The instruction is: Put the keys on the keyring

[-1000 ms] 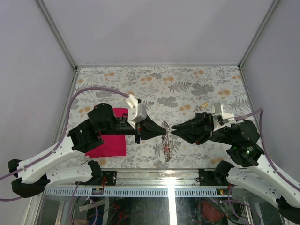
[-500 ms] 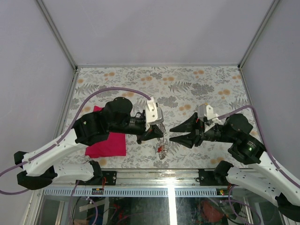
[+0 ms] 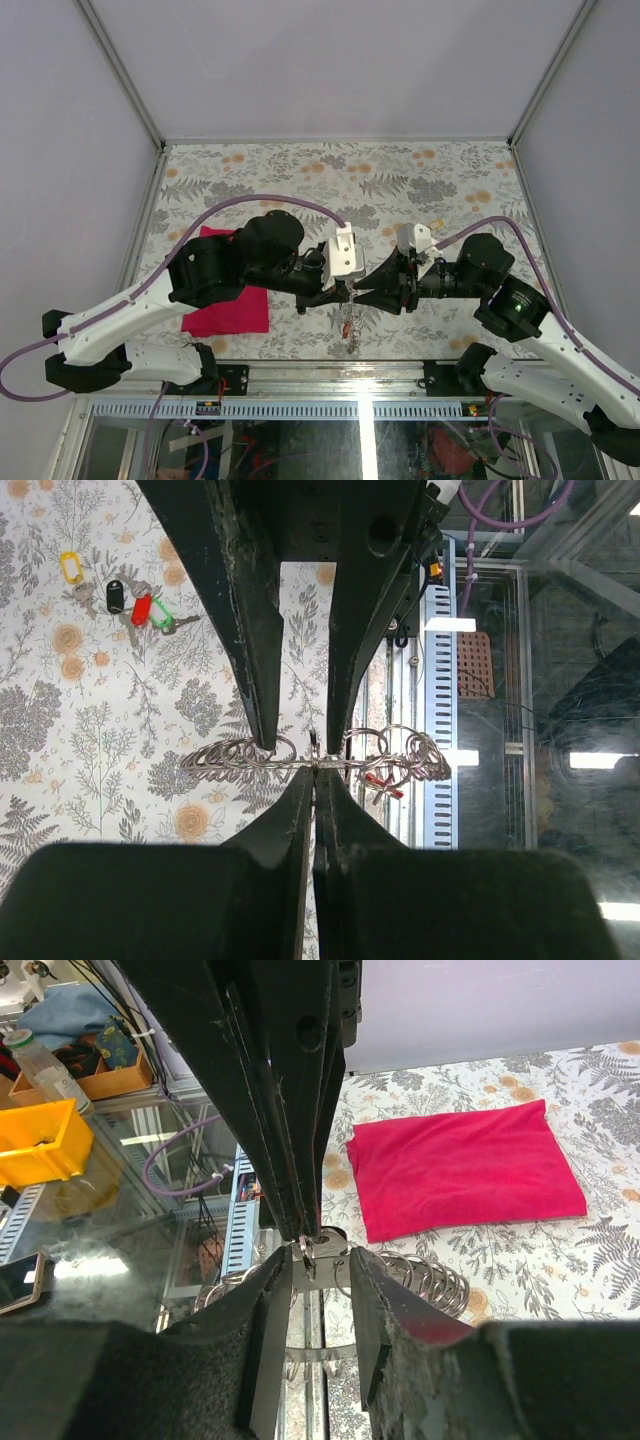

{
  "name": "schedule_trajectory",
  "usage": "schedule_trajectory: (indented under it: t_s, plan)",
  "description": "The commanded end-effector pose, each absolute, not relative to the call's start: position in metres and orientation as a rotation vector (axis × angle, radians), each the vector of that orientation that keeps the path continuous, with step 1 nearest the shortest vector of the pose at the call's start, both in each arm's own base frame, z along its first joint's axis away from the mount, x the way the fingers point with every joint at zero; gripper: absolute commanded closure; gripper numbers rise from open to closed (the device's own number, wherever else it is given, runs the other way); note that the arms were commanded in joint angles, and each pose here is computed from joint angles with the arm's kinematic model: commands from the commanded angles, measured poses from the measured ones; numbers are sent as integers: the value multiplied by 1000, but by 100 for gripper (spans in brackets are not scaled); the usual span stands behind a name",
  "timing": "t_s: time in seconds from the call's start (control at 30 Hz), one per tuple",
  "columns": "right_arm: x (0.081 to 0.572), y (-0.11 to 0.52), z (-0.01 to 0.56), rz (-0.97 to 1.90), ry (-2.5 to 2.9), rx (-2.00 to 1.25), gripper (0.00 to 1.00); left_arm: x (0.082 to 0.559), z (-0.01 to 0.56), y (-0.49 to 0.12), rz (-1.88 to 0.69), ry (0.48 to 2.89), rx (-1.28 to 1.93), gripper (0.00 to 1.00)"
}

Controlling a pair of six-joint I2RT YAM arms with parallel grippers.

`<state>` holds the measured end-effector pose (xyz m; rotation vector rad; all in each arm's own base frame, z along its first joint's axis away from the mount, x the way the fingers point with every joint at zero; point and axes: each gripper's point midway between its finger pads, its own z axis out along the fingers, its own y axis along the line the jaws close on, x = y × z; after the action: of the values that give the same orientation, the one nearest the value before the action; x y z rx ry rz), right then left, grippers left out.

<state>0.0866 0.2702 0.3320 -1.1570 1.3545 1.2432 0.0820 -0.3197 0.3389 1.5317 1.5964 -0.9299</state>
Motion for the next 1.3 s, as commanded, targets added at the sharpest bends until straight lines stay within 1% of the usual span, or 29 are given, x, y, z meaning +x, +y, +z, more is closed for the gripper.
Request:
schedule_trajectory:
  t_s: [0.0, 0.1, 0.13, 0.23, 0.33, 0.43, 0.5, 0.53, 0.6, 0.63, 0.67, 0.7, 0.73, 0.8, 0.93, 1.03, 1.27]
  plan:
    - [81, 270, 359, 1254, 1246, -1173, 66, 82, 356, -321, -916, 1535, 1526, 100]
    - [80, 271, 359, 1259, 1246, -1178, 73, 82, 357, -322, -912, 1535, 1527, 100]
    - [80, 271, 359, 1262, 1247, -1181, 74, 81, 357, -322, -911, 1532, 1527, 100]
    - [80, 272, 357, 1269, 1251, -1185, 74, 82, 360, -321, -909, 1528, 1521, 100]
    - [80, 274, 357, 1278, 1249, -1188, 70, 82, 361, -321, -905, 1527, 1517, 100]
    - [79, 275, 357, 1288, 1247, -1189, 70, 82, 361, -321, -905, 1527, 1518, 100]
    - [79, 276, 358, 1294, 1244, -1191, 75, 82, 361, -321, -905, 1526, 1514, 100]
    - [79, 277, 358, 1297, 1243, -1193, 82, 82, 361, -321, -904, 1528, 1515, 100]
    - [79, 277, 360, 1301, 1234, -1193, 98, 82, 361, -321, -901, 1528, 1513, 100]
    - [78, 277, 361, 1302, 1229, -1192, 100, 83, 361, -321, -899, 1528, 1509, 100]
    - [78, 277, 362, 1302, 1224, -1190, 100, 83, 361, -321, -897, 1526, 1504, 100]
    - [78, 277, 364, 1303, 1218, -1188, 100, 84, 361, -321, -898, 1525, 1498, 99]
    - [78, 276, 365, 1301, 1212, -1183, 100, 84, 363, -320, -901, 1516, 1488, 96]
    - [77, 274, 369, 1296, 1196, -1170, 100, 83, 366, -319, -913, 1498, 1466, 86]
    - [75, 271, 374, 1294, 1171, -1156, 100, 78, 376, -315, -964, 1426, 1404, 74]
    - [73, 270, 377, 1302, 1154, -1156, 100, 75, 385, -310, -1000, 1369, 1349, 70]
    - [68, 269, 387, 1321, 1113, -1153, 100, 71, 391, -310, -1047, 1322, 1295, 68]
